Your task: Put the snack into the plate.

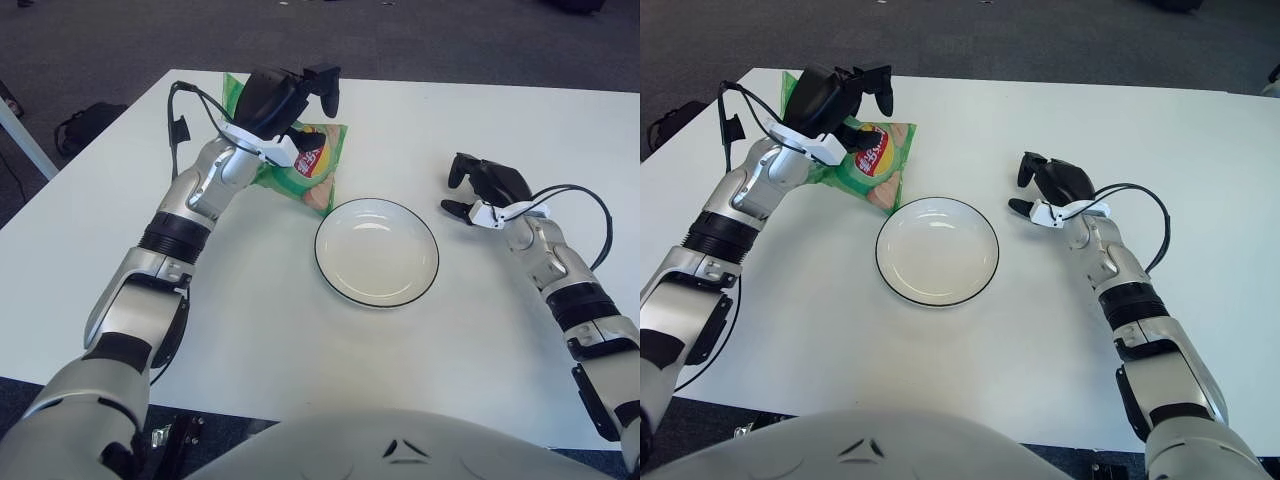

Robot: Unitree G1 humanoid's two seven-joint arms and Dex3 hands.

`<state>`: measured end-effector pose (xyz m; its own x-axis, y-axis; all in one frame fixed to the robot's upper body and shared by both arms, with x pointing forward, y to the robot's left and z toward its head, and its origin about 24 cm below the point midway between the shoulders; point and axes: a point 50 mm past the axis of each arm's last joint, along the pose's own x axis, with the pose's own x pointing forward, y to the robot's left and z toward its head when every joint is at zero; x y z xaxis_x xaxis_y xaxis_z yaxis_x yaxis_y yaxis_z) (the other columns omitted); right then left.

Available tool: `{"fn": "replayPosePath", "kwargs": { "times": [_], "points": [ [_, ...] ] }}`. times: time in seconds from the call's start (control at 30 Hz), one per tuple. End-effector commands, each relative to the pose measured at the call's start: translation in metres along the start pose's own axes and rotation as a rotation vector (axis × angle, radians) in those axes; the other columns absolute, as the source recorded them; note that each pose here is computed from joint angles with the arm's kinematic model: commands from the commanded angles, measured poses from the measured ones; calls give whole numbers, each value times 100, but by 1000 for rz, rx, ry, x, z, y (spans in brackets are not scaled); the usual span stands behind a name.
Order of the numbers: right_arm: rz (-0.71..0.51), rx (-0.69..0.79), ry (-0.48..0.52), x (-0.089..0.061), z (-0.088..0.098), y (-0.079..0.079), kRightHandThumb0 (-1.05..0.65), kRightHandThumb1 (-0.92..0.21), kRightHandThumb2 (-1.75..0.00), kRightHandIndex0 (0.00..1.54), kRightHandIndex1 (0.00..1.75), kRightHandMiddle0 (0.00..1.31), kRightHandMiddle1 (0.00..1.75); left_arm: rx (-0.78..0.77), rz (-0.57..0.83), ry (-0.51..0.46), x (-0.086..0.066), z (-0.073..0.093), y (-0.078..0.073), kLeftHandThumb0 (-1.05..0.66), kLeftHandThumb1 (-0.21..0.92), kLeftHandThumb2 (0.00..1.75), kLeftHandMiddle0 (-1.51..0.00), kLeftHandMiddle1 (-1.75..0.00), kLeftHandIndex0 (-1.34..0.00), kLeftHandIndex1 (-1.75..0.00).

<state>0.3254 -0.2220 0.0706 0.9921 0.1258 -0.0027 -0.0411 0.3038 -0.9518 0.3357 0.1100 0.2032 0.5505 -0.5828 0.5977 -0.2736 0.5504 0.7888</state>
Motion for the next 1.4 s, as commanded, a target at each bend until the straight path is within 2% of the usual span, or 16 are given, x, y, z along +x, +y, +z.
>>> {"fn": "replayPosePath", "kwargs": {
  "times": [0.0,0.63,1.1,1.37],
  "points": [
    [219,-8,78,-25,-14,49,-1,-51,-104,55,157,28,175,21,3,3,-1,-3,3,-53,17,149,-129,-175,-73,-175],
    [218,-16,75,-24,-14,51,-1,-49,-106,55,155,32,175,-55,44,-20,0,4,6,-52,18,149,-129,-175,-72,-175],
    [224,-10,73,-23,-15,52,-1,-47,-107,57,154,33,175,107,80,-114,7,17,16,-53,17,149,-129,-175,-72,-175],
    [227,-10,75,-21,-14,52,-1,-48,-106,56,153,33,175,158,84,-128,10,22,21,-53,16,151,-131,-175,-74,-175]
  ]
}}
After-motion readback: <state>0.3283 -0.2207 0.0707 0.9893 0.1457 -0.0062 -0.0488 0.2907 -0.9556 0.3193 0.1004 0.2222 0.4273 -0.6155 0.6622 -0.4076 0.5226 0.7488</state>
